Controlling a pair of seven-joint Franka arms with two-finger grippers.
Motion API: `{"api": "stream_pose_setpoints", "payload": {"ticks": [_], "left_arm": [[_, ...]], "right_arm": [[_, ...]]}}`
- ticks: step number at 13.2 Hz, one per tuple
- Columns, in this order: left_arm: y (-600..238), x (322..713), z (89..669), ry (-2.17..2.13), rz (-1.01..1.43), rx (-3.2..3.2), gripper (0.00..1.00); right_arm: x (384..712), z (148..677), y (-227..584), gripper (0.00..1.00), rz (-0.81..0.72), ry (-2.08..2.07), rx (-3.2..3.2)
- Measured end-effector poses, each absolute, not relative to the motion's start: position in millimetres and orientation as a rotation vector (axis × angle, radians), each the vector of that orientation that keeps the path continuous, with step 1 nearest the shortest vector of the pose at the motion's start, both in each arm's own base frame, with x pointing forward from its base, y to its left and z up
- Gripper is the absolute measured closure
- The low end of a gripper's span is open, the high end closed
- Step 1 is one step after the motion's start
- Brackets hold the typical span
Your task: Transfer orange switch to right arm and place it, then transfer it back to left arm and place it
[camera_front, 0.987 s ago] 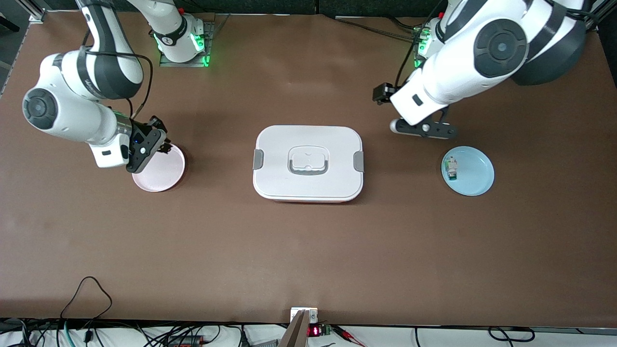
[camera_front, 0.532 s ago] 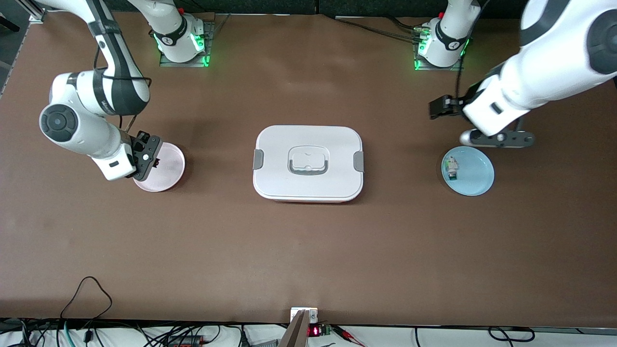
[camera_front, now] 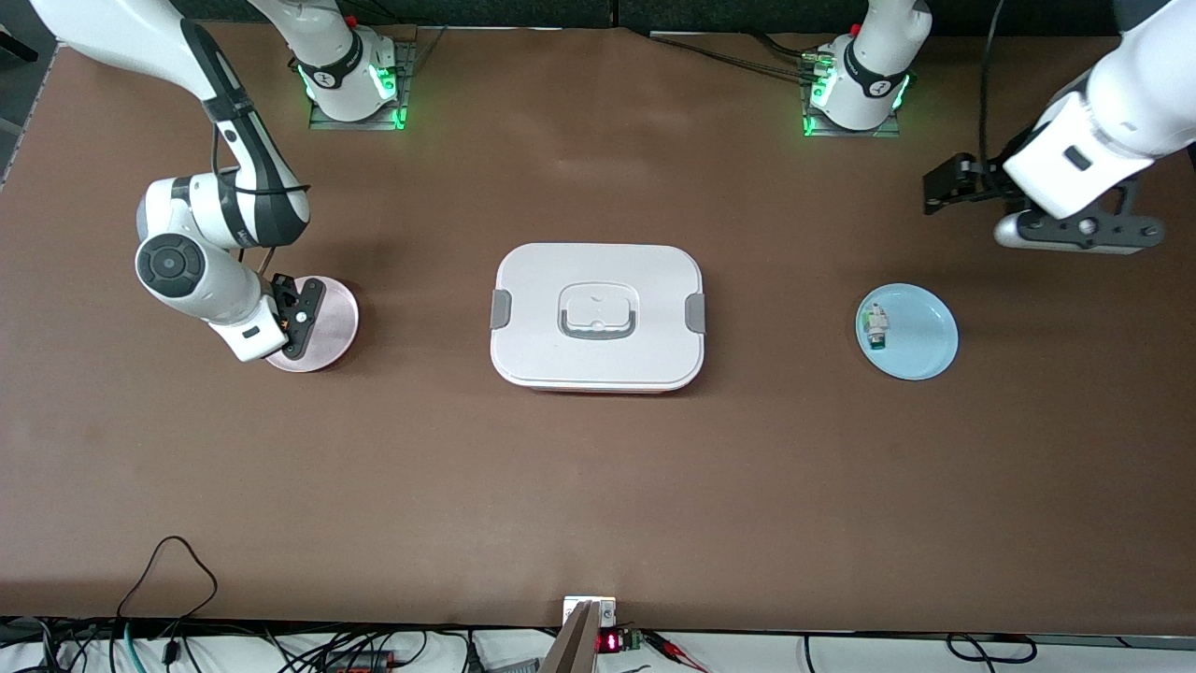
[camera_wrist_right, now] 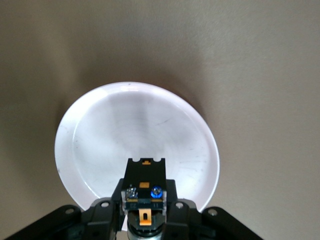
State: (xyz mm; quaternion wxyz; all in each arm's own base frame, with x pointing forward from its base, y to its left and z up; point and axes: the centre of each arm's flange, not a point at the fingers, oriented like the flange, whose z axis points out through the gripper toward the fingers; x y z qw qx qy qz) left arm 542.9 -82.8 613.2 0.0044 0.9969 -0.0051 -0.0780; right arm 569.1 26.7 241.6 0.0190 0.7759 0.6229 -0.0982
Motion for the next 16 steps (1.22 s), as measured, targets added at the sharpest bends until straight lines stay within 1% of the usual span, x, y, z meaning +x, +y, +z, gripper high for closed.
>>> {"api": "stream_pose_setpoints", "payload": {"ticks": [3,7,10,15,16], "left_arm": [[-69,541,615,0.018,-0.243,3.118,0.0],[-56,539,613,0.036,-0.246,3.113,0.0],[-51,545,617,-0.034,-0.169,3.109,0.0],[-8,548,617,-0.156,-0.155,3.094,0.0],[-6,548,617,-0.148,-0.155,3.094,0.0]], "right_arm": [[567,223,28,0.66,-0.308,1.95,2.411],[557,210,30,0.66,-0.352,1.989,2.363],[558,206,31,0.66,-0.329,2.007,2.318],[555,190,34,0.66,-0.306,2.012,2.298],[552,187,34,0.59,-0.308,1.991,2.317]]}}
